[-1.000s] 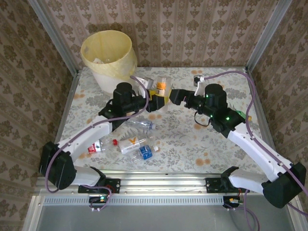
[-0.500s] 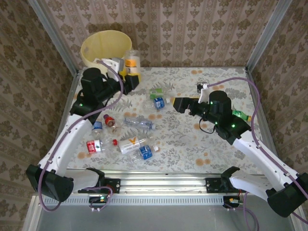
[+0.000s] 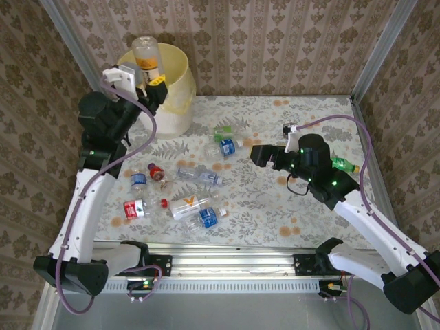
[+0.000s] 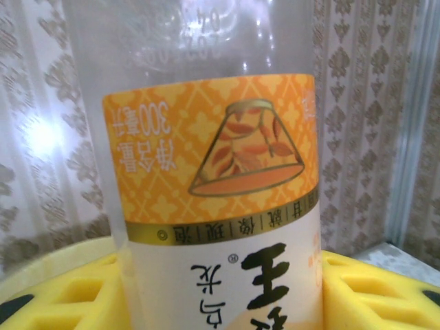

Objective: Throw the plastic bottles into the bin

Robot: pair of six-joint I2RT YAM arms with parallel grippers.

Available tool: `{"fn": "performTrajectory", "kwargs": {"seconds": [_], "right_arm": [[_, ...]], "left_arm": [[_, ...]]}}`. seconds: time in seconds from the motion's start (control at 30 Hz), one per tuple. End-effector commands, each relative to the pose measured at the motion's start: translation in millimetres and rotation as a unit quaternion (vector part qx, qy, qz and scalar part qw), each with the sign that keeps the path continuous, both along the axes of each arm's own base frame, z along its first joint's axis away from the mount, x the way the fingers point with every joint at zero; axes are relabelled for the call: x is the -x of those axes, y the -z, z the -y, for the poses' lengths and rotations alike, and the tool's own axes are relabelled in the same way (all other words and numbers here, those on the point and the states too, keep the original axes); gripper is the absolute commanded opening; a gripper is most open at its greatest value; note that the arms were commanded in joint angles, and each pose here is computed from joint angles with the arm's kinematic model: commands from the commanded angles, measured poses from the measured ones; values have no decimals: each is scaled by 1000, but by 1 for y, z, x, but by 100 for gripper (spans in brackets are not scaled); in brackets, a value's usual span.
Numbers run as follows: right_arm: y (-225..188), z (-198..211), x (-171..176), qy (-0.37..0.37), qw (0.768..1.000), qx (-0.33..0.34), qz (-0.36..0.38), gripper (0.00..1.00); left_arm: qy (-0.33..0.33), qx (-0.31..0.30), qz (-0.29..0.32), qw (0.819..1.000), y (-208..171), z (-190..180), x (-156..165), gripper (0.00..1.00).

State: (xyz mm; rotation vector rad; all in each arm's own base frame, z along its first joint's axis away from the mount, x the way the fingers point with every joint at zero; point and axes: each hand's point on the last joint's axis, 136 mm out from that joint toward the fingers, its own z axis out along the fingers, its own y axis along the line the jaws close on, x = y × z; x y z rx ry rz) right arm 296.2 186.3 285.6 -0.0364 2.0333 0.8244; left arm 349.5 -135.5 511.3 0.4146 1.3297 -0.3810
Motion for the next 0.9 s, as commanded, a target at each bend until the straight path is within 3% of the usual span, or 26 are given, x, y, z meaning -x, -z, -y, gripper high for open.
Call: {"fn": "performTrajectory", "kwargs": {"seconds": [0.0,0.6,0.87], "right_arm": [[8,10,1,16,1000,22,-2,100],[13,17,-2,22,999,40,-2,100],[15,18,-2,22,999,41,-6,100]], "left_arm": [[-40,3,91,995,-50,-20,5,32],[-55,12,133,990,-67,-42,-30,34],[-60,10,118,991,-60,-48,-43,33]]}}
